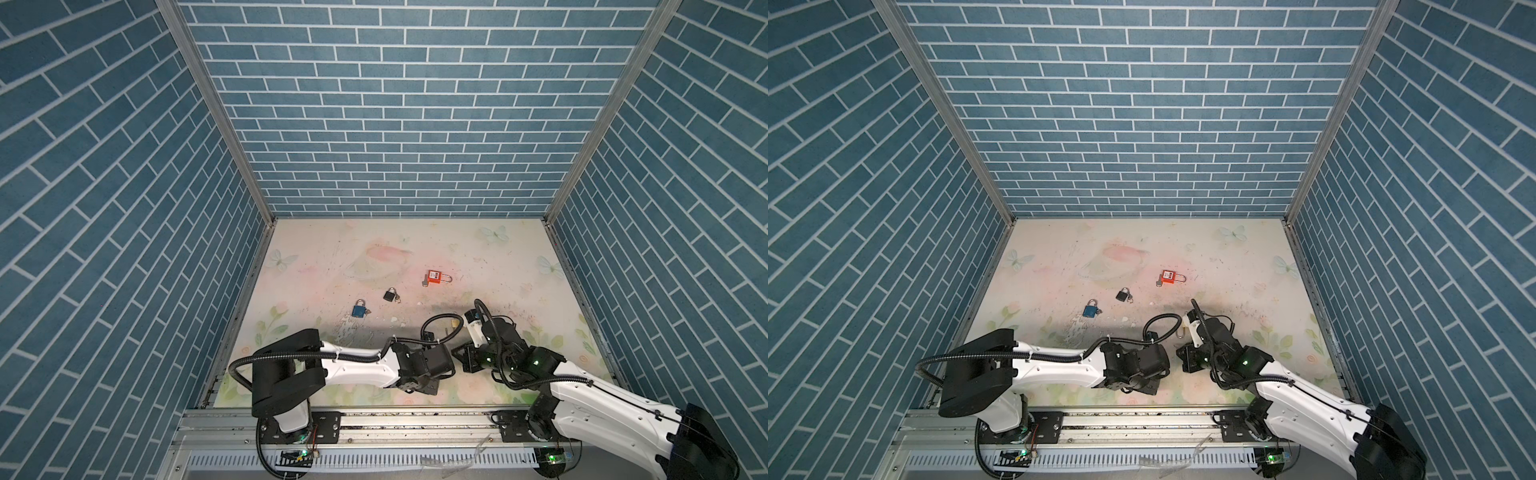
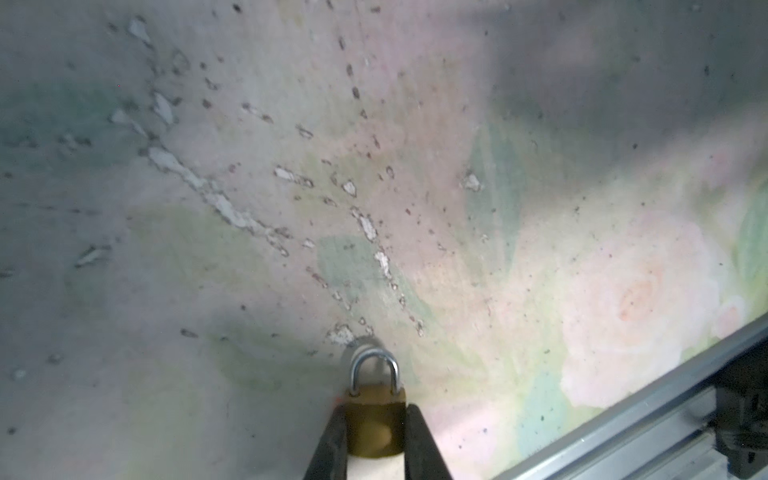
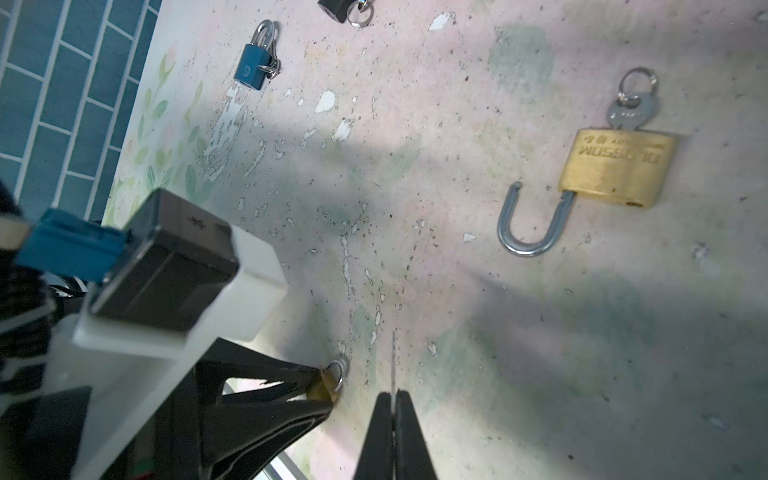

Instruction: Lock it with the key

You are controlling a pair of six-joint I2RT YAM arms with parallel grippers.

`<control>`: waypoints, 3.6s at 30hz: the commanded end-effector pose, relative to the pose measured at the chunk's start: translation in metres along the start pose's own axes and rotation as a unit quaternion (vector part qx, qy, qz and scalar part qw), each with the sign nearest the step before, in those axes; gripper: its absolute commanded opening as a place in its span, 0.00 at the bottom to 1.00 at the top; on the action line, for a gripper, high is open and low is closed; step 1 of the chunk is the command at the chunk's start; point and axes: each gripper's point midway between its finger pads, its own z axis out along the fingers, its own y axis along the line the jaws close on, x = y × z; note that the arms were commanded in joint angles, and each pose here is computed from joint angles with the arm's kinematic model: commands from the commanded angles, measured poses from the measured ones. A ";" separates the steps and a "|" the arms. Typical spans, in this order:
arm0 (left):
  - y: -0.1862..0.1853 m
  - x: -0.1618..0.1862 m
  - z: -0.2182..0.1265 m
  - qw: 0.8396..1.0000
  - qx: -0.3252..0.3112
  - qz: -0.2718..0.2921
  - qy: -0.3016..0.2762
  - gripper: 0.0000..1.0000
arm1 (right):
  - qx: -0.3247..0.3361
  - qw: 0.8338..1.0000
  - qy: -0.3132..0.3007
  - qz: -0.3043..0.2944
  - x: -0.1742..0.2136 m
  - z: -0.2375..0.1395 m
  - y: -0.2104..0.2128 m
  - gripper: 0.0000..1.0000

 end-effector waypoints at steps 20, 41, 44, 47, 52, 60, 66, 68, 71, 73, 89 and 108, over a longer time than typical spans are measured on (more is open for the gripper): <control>0.018 -0.019 -0.015 0.999 -0.022 -0.017 -0.035 0.50 | -0.005 1.000 0.011 0.025 0.003 -0.006 0.003 0.00; 0.031 -0.026 -0.037 0.995 0.014 -0.040 -0.091 0.50 | -0.005 0.998 0.024 0.052 0.003 0.000 0.005 0.00; 0.033 -0.032 -0.045 0.993 0.015 -0.049 -0.110 0.50 | -0.005 0.999 0.026 0.047 0.002 0.001 0.006 0.00; 0.030 -0.036 -0.045 0.991 0.022 -0.062 -0.116 0.51 | -0.005 0.999 0.028 0.041 0.000 0.002 0.007 0.00; 0.025 -0.048 -0.043 0.988 0.016 -0.074 -0.135 0.51 | -0.009 0.999 0.028 0.036 -0.002 0.003 0.010 0.00; 0.023 -0.058 -0.025 0.988 -0.010 -0.065 -0.141 0.50 | -0.012 0.999 0.021 0.033 -0.002 -0.001 0.010 0.00; 0.027 -0.053 -0.020 0.989 -0.020 -0.065 -0.131 0.50 | -0.010 0.999 0.014 0.033 0.000 -0.004 0.008 0.00; 0.027 -0.050 -0.021 0.989 -0.015 -0.066 -0.129 0.50 | -0.010 0.999 0.012 0.034 0.001 -0.004 0.007 0.00; 0.027 -0.042 -0.020 0.990 -0.011 -0.067 -0.123 0.50 | -0.011 0.999 0.011 0.036 0.001 -0.004 0.006 0.00; 0.026 -0.036 -0.018 0.991 -0.013 -0.064 -0.117 0.50 | -0.011 0.999 0.012 0.036 0.001 -0.003 0.006 0.00; 0.032 -0.019 -0.040 0.989 -0.008 -0.074 -0.130 0.48 | -0.016 0.999 0.017 0.034 0.003 -0.003 0.008 0.00; 0.009 0.026 -0.065 0.973 0.163 -0.152 -0.059 0.77 | -0.034 0.999 0.014 0.023 0.002 -0.001 0.014 0.00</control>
